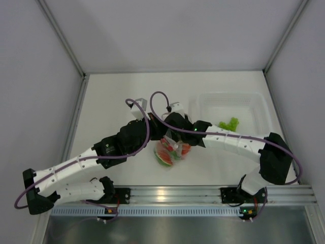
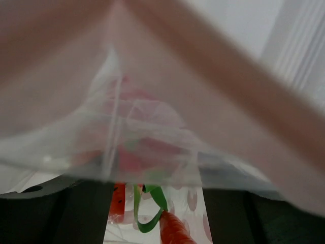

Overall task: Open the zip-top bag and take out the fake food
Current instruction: Pick up the fake fruit from the zipper food storage bag.

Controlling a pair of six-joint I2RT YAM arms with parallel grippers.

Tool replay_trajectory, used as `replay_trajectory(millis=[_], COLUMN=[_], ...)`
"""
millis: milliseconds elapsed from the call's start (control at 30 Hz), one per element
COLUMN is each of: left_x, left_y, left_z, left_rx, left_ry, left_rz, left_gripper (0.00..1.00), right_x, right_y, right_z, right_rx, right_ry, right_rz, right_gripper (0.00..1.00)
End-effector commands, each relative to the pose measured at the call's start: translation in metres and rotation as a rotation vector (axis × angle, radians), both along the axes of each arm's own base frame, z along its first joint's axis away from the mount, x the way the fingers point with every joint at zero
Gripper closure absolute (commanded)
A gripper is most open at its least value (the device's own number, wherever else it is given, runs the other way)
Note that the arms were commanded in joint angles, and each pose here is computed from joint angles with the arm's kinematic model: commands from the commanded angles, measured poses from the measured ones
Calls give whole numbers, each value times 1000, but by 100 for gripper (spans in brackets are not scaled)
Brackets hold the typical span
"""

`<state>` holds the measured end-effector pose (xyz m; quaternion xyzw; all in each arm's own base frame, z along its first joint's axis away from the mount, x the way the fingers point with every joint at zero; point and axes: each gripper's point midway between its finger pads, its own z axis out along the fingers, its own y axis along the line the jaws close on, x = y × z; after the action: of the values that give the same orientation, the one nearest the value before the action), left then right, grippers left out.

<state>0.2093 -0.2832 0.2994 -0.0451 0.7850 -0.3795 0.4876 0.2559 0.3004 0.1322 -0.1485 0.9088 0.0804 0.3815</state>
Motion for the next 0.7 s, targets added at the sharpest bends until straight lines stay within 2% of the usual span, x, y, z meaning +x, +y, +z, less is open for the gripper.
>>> replay_trajectory(millis=[0, 233, 367, 500, 667], left_x=[4, 3, 1, -1, -2], left_y=[-5, -2, -3, -3, -3], left_z=[26, 25, 26, 29, 29], left_rx=[-125, -119, -124, -145, -140], left_ry=[-40, -47, -49, -60, -65], left_rz=[21, 24, 10, -3, -9], left_gripper=[100, 100, 100, 100, 100], right_x=[-20, -35, -39, -36, -26], right_y=[20, 48, 64, 74, 78], right_z=[13, 26, 21, 17, -2], right_rx=[75, 252, 272, 330, 304], right_ry=[13, 15, 57, 66, 73], right_rz=[115, 214, 258, 222, 177], right_gripper=[35, 37, 38, 40, 39])
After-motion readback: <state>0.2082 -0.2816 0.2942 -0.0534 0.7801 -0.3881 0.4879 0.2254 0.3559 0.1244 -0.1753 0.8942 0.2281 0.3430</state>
